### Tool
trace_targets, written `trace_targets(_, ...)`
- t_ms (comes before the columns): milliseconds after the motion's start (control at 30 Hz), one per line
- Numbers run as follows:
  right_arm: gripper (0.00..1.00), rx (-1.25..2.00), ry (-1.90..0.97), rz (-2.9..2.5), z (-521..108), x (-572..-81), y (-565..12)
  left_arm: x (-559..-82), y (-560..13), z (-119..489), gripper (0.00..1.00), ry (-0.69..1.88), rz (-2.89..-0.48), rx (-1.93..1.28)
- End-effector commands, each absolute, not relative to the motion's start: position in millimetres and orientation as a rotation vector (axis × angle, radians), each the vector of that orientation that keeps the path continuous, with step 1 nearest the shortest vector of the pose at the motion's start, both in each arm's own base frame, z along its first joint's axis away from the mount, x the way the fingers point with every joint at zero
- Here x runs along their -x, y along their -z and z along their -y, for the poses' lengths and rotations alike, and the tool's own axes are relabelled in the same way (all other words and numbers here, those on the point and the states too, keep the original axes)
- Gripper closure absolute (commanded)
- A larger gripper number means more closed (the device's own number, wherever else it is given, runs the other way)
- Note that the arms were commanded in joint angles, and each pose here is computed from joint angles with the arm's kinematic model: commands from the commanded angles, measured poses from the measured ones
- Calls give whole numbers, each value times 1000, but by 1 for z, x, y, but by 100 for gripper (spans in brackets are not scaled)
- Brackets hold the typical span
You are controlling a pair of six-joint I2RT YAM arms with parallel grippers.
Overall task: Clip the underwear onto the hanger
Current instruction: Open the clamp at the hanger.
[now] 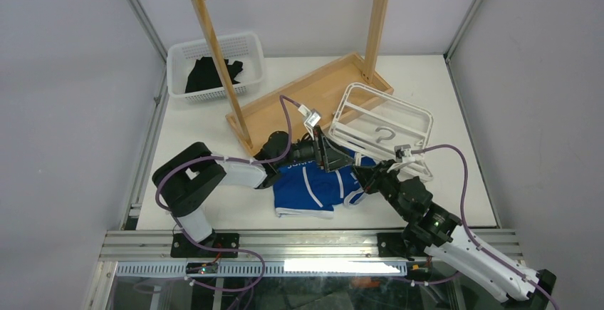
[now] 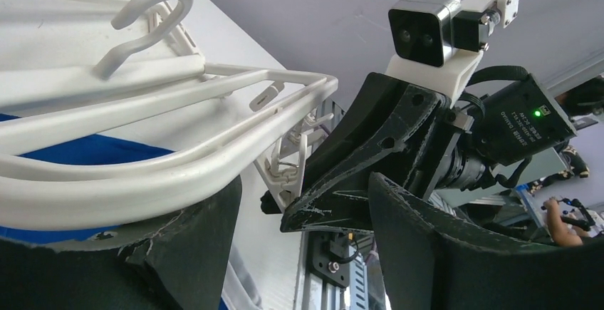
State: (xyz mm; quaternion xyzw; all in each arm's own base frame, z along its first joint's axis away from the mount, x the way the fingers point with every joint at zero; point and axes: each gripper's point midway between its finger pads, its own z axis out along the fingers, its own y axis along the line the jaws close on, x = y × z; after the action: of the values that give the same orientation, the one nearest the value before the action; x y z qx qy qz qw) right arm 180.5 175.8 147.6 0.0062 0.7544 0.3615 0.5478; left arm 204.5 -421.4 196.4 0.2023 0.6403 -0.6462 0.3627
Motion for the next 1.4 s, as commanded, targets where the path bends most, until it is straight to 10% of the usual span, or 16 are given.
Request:
trace_targets(0,100,-16,-935,-1706,-183,-180,-179,-207,-223,426,34,1719,-1503,-485)
trace_targets(1367,100,16,-983,-1693,-193,-177,-184,-217,-226,451,58,1796,-1461,-417)
